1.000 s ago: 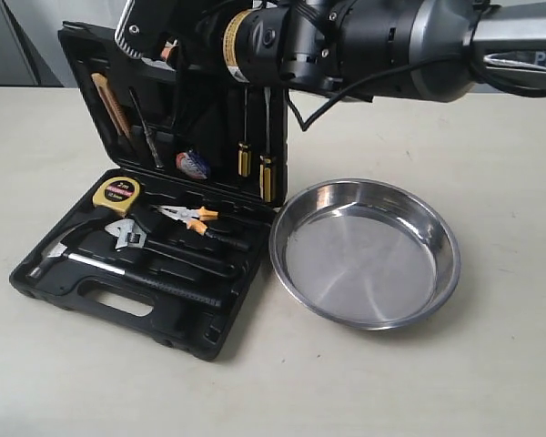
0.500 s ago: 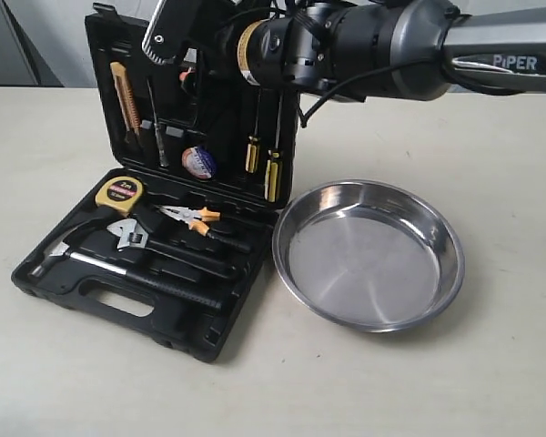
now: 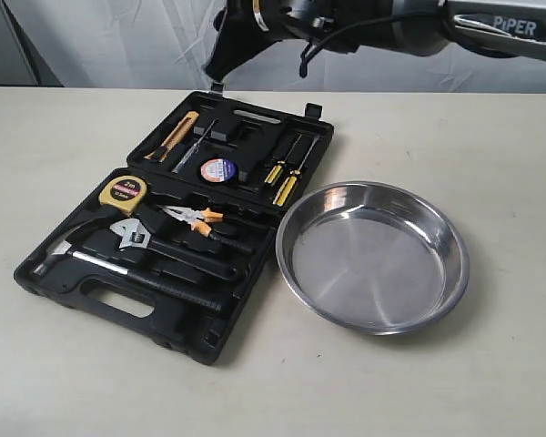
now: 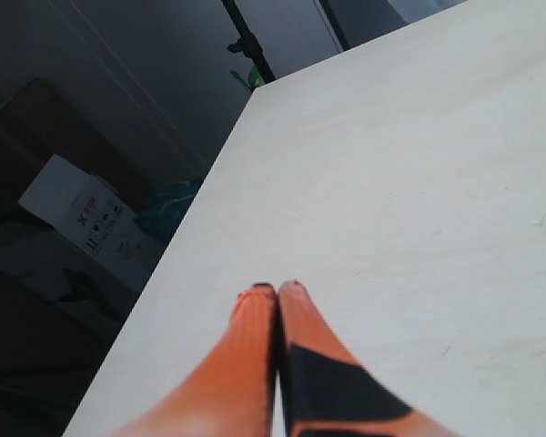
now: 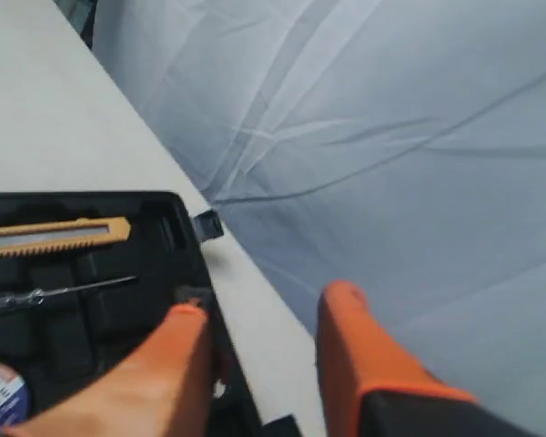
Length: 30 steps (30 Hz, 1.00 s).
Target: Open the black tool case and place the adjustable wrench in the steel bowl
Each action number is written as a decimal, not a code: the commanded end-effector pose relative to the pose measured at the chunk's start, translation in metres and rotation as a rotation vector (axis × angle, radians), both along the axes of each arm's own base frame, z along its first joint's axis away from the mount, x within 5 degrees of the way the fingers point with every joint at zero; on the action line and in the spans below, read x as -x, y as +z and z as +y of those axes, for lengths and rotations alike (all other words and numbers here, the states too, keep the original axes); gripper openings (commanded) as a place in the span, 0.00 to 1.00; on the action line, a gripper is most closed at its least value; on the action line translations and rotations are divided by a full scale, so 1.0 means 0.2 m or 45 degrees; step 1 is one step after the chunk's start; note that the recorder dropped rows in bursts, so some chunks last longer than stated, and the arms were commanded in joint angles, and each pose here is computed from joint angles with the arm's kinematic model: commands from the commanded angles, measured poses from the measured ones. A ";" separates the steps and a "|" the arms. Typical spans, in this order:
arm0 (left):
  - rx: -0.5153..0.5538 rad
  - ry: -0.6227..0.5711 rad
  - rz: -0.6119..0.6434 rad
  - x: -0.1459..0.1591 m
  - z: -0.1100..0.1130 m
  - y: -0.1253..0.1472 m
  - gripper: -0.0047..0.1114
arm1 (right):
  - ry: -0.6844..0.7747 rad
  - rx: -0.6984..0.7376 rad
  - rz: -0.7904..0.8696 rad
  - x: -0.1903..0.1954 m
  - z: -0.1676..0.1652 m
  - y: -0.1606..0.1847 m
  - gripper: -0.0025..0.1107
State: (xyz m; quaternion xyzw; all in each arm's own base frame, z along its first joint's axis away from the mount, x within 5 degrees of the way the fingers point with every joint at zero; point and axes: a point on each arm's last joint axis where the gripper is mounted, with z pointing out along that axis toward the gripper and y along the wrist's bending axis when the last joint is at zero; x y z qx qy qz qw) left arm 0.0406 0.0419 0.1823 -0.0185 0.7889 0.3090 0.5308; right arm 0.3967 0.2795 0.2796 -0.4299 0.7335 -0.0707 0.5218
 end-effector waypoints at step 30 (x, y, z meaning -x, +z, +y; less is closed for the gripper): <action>-0.001 -0.054 -0.037 -0.01 -0.02 0.01 0.04 | 0.943 0.100 1.335 0.67 0.42 -0.45 0.02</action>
